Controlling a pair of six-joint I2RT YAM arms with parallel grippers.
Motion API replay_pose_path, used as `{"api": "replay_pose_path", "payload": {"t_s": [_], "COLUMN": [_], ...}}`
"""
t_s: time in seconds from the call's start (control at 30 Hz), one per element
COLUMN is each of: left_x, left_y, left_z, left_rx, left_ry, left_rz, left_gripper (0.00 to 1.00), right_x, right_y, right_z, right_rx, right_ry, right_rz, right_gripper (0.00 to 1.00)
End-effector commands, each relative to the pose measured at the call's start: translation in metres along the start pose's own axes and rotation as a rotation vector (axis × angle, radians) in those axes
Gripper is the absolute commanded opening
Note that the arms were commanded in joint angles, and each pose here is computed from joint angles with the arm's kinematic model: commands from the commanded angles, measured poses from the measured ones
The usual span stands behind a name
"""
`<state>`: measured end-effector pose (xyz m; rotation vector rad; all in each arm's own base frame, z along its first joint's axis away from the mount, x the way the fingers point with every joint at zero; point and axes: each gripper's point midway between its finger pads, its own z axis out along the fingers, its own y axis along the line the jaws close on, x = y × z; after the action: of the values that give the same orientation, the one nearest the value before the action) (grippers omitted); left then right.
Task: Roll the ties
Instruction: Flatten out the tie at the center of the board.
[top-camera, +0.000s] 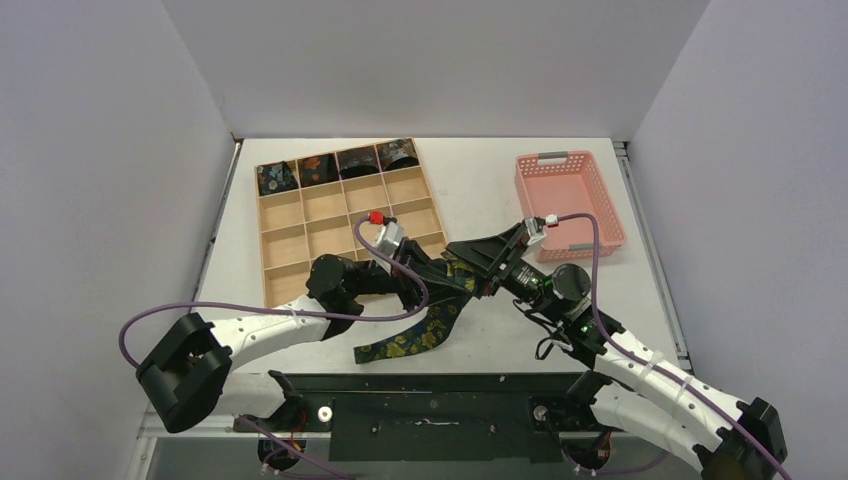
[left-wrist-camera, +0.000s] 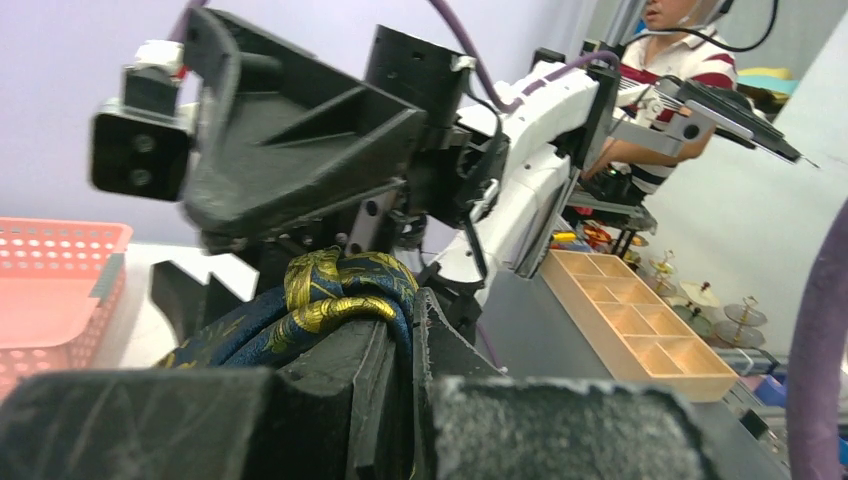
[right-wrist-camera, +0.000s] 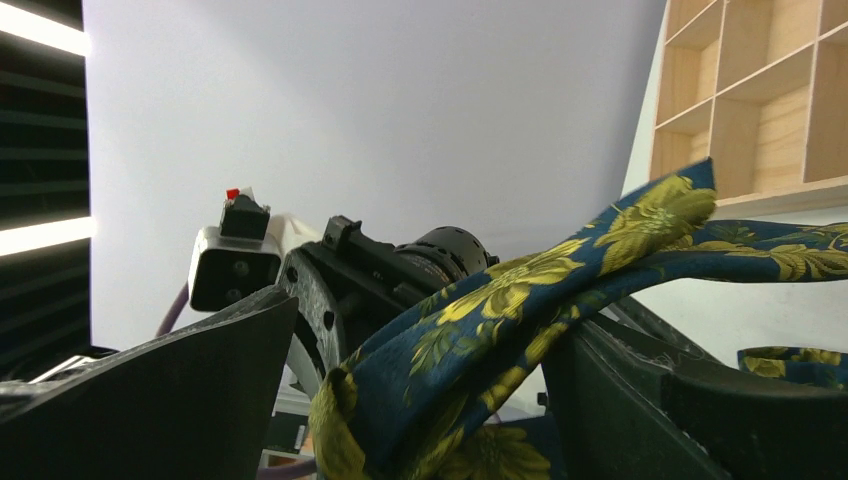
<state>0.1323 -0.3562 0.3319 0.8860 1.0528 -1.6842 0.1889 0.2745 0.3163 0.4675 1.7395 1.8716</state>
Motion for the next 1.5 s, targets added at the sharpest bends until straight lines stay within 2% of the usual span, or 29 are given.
{"api": "replay_pose_path", "payload": {"t_s": [0.0, 0.2, 0.27, 0.33, 0.37, 0.4, 0.43, 0.47, 0.53, 0.6, 0.7, 0.87, 1.1, 1.13, 1.2, 1.23, 1.3, 1.47], "left_x": [-0.013, -0.001, 0.001, -0.001, -0.003, -0.005, -0.008, -0.011, -0.016, -0.016, -0.011, -0.007, -0.004, -0.005, -0.007, -0.009, -0.013, -0.021], "left_y": [-0.029, -0.031, -0.031, -0.034, -0.035, -0.037, -0.038, -0.039, -0.04, -0.038, -0.039, -0.044, -0.044, -0.045, -0.047, -0.048, -0.051, -0.044], "left_z": [0.009, 0.002, 0.0, 0.0, 0.0, 0.0, 0.0, -0.001, -0.003, -0.004, -0.003, -0.005, -0.006, -0.007, -0.009, -0.01, -0.016, -0.04], "left_rx": [0.125, 0.129, 0.126, 0.138, 0.148, 0.157, 0.166, 0.177, 0.196, 0.198, 0.205, 0.213, 0.197, 0.2, 0.201, 0.198, 0.18, 0.017], "left_ry": [-0.019, 0.001, 0.004, -0.012, -0.023, -0.037, -0.054, -0.073, -0.106, -0.114, -0.1, -0.082, -0.067, -0.067, -0.073, -0.08, -0.102, -0.118], "left_rz": [0.047, 0.017, 0.008, 0.002, -0.004, -0.013, -0.021, -0.031, -0.049, -0.067, -0.074, -0.08, -0.095, -0.095, -0.091, -0.084, -0.056, 0.018], "left_gripper": [0.0, 0.0, 0.0, 0.0, 0.0, 0.0, 0.0, 0.0, 0.0, 0.0, 0.0, 0.0, 0.0, 0.07, 0.38, 0.56, 0.99, 0.96], "right_x": [-0.001, -0.007, -0.01, -0.013, -0.014, -0.014, -0.014, -0.012, -0.012, -0.015, -0.022, -0.026, -0.024, -0.027, -0.034, -0.038, -0.049, -0.089], "right_y": [0.031, 0.037, 0.038, 0.041, 0.043, 0.046, 0.048, 0.05, 0.053, 0.056, 0.058, 0.064, 0.088, 0.091, 0.1, 0.107, 0.123, 0.155], "right_z": [0.0, -0.007, -0.011, -0.015, -0.017, -0.018, -0.018, -0.018, -0.018, -0.022, -0.026, -0.024, -0.021, -0.022, -0.026, -0.029, -0.036, -0.062], "right_rx": [-0.153, -0.197, -0.21, -0.228, -0.238, -0.25, -0.258, -0.26, -0.271, -0.289, -0.299, -0.313, -0.315, -0.306, -0.277, -0.255, -0.198, 0.017], "right_ry": [0.001, -0.028, -0.048, -0.062, -0.065, -0.066, -0.064, -0.058, -0.055, -0.077, -0.105, -0.098, -0.085, -0.096, -0.134, -0.156, -0.215, -0.396], "right_rz": [0.007, 0.004, 0.006, -0.003, -0.005, -0.009, -0.015, -0.021, -0.026, -0.019, -0.027, -0.04, -0.17, -0.195, -0.278, -0.33, -0.457, -0.771], "right_gripper": [0.84, 0.51, 0.45, 0.49, 0.56, 0.69, 0.78, 0.83, 0.86, 0.83, 0.72, 0.44, 0.1, 0.06, 0.05, 0.05, 0.05, 0.05]}}
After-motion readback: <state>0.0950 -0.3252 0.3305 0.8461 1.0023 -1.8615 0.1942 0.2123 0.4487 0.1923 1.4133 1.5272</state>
